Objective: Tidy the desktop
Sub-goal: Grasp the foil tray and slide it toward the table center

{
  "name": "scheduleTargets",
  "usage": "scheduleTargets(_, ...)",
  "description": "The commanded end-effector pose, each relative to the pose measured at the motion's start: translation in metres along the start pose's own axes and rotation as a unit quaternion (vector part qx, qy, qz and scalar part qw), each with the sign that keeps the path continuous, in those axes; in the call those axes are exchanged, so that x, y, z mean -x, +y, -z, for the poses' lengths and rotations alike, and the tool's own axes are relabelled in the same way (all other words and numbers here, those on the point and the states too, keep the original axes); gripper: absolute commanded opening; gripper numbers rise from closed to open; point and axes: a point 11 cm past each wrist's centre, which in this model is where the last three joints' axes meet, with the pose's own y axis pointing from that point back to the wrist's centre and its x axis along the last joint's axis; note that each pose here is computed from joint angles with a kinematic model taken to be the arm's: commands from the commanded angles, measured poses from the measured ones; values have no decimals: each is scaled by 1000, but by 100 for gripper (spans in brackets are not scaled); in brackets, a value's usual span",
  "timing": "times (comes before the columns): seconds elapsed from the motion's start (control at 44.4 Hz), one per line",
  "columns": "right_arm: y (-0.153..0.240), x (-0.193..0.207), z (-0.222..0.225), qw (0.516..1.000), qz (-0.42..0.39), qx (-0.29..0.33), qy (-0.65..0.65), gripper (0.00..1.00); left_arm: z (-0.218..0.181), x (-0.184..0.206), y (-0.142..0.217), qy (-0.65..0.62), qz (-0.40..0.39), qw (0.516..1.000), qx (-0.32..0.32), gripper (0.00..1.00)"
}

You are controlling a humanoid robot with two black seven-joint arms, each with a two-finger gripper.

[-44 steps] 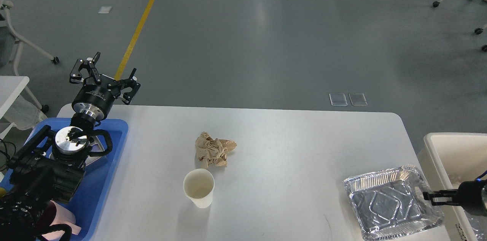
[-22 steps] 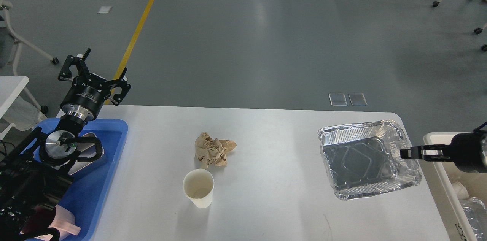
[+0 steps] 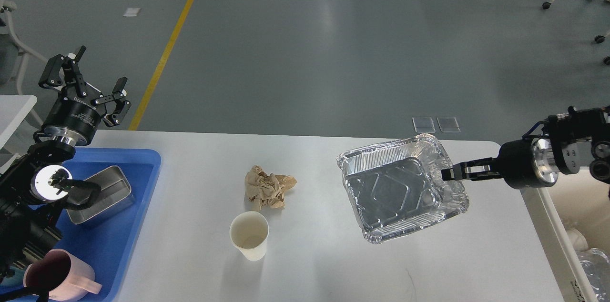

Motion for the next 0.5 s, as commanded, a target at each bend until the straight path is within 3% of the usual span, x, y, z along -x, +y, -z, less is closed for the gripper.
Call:
scheduleTargets(0.0, -20, 1, 11, 1000, 16, 5, -7, 0, 0, -1, 0, -8, -3, 1000, -3, 98)
scheduleTargets(0.473, -50, 5, 31, 998, 42, 0, -56, 0, 0, 0, -4, -9, -20, 1000, 0, 98)
